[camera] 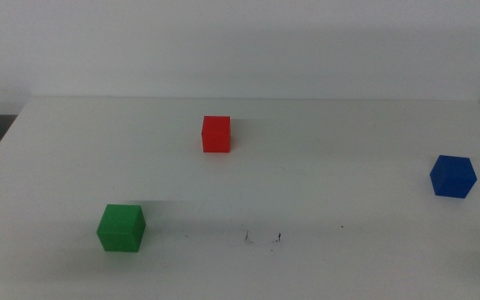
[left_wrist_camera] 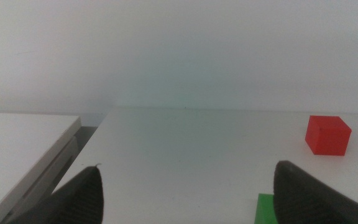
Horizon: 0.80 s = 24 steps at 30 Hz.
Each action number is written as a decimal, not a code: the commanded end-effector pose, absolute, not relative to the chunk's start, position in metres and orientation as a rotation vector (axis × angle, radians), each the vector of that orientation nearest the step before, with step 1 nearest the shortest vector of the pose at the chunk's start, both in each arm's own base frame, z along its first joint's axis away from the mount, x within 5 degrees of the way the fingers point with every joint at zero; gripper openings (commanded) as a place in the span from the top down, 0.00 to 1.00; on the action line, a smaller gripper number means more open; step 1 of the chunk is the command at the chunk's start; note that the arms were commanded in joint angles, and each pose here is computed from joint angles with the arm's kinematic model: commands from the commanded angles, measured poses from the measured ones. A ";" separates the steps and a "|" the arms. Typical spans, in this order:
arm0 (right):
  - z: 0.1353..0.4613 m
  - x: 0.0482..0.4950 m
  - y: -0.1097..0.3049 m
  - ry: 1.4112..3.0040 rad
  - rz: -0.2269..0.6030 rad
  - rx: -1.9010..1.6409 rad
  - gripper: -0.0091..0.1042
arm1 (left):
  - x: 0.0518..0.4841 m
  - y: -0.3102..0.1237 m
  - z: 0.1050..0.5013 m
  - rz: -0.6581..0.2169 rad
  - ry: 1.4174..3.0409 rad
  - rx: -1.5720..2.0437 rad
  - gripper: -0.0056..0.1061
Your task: Stack red cubes first, then green, then blue cubes in a specific spot.
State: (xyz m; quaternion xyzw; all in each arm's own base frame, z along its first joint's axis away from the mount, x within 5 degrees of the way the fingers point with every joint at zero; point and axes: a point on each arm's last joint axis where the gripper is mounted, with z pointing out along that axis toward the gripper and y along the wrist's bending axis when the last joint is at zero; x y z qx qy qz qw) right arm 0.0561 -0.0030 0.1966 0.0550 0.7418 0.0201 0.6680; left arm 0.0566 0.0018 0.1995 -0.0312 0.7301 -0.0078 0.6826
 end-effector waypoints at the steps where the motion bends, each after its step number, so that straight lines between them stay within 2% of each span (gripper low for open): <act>1: 0.197 0.056 -0.003 1.663 0.030 0.113 0.10 | 0.057 0.002 0.200 -0.037 1.636 -0.086 0.11; 7: 0.197 0.056 -0.003 1.663 0.030 0.113 0.10 | 0.100 0.003 0.278 -0.040 1.831 -0.100 0.11; 12: 0.197 0.056 -0.003 1.663 0.030 0.113 0.10 | 0.168 -0.001 0.322 -0.054 2.113 -0.037 0.11; 17: 0.197 0.056 -0.003 1.663 0.030 0.113 0.10 | 0.244 -0.027 0.343 -0.145 2.290 0.026 0.11; 19: 0.197 0.056 -0.003 1.663 0.030 0.113 0.10 | 0.277 -0.047 0.346 -0.146 2.353 0.046 0.11; 24: 0.197 0.056 -0.003 1.663 0.030 0.113 0.10 | 0.347 -0.109 0.338 -0.079 2.466 0.120 0.11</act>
